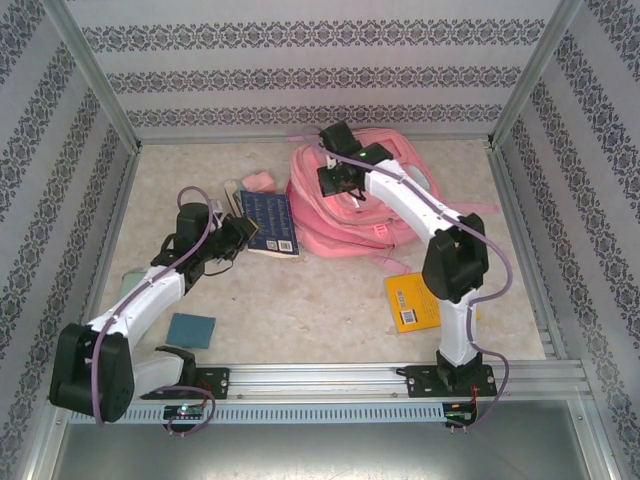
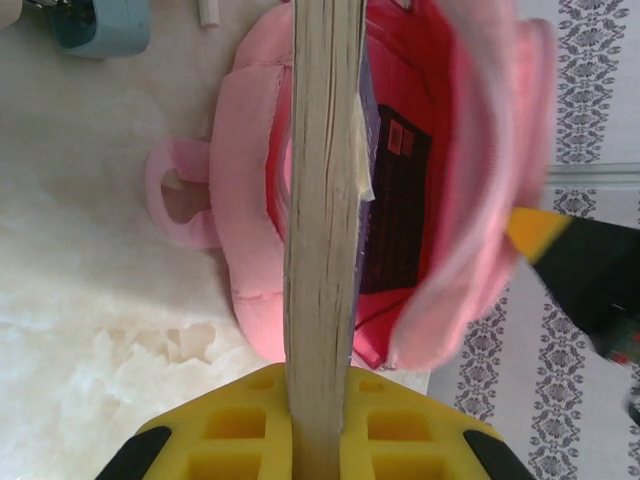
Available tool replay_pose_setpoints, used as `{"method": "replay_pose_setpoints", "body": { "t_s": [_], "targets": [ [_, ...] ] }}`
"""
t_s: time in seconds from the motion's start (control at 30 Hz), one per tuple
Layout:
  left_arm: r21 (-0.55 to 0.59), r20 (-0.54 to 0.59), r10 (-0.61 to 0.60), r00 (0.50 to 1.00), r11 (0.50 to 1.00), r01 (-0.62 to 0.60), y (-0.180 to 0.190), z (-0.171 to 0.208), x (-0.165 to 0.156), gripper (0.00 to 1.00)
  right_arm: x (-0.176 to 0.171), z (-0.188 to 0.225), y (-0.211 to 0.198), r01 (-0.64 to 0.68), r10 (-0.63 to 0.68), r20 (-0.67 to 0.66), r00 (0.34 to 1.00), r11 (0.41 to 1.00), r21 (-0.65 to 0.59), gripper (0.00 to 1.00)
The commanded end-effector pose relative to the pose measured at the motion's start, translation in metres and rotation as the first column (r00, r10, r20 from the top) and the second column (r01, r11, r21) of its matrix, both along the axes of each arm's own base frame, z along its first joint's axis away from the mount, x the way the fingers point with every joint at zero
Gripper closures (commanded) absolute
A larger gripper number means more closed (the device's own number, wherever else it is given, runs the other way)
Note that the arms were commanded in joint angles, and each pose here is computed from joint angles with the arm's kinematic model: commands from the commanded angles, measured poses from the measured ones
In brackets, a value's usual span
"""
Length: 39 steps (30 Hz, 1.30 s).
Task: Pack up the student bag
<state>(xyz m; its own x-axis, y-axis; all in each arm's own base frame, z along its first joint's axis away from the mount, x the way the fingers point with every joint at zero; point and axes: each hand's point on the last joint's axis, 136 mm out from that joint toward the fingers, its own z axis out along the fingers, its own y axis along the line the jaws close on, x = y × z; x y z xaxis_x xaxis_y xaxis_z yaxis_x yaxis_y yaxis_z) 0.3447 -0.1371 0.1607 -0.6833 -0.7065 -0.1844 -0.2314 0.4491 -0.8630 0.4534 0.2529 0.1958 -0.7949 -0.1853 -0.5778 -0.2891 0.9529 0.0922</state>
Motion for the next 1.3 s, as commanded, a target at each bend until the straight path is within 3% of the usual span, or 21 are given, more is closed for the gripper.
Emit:
{"method": "replay_pose_setpoints", "body": {
  "t_s": [0.0,0.07,0.43,0.67,0.93,1.13,1.2,1.27],
  "targets": [
    [-0.078,0.119,0.012,0.993,0.997,-0.003,-0.016,0.025,0.025,1.0,0.0,0.07,-0.001,0.012,-0.027,0.077,0.997,0.982,0.191,1.0],
    [-0.101,0.133,0.0,0.991,0.995,0.014,-0.029,0.024,0.035,1.0,-0.001,0.084,-0.003,0.013,-0.032,0.068,0.997,0.964,0.265,1.0],
    [-0.173,0.22,-0.042,0.975,0.981,0.082,-0.117,0.025,0.1,1.0,-0.006,0.104,-0.007,0.05,-0.064,0.024,0.998,0.917,0.396,1.0],
    [-0.129,0.179,-0.048,0.983,0.989,0.072,-0.17,-0.011,0.136,1.0,-0.007,0.111,-0.002,0.056,-0.065,0.003,0.998,0.88,0.473,1.0],
    [-0.08,0.123,0.026,0.992,0.997,-0.016,-0.211,-0.048,0.156,1.0,-0.003,0.124,-0.002,0.072,-0.07,-0.027,0.997,0.802,0.592,1.0],
    [-0.003,0.043,0.063,0.997,0.998,-0.063,-0.231,-0.076,0.145,1.0,0.0,0.126,-0.008,0.084,-0.081,-0.032,0.996,0.785,0.614,1.0],
    [0.02,0.032,0.057,0.998,0.998,-0.058,-0.235,-0.083,0.139,0.93,0.001,0.125,-0.009,0.087,-0.083,-0.035,0.996,0.783,0.616,1.0],
    [0.032,0.02,0.037,0.999,0.999,-0.037,-0.237,-0.086,0.135,0.71,0.001,0.122,-0.011,0.093,-0.087,-0.04,0.995,0.784,0.613,1.0]
  ]
}}
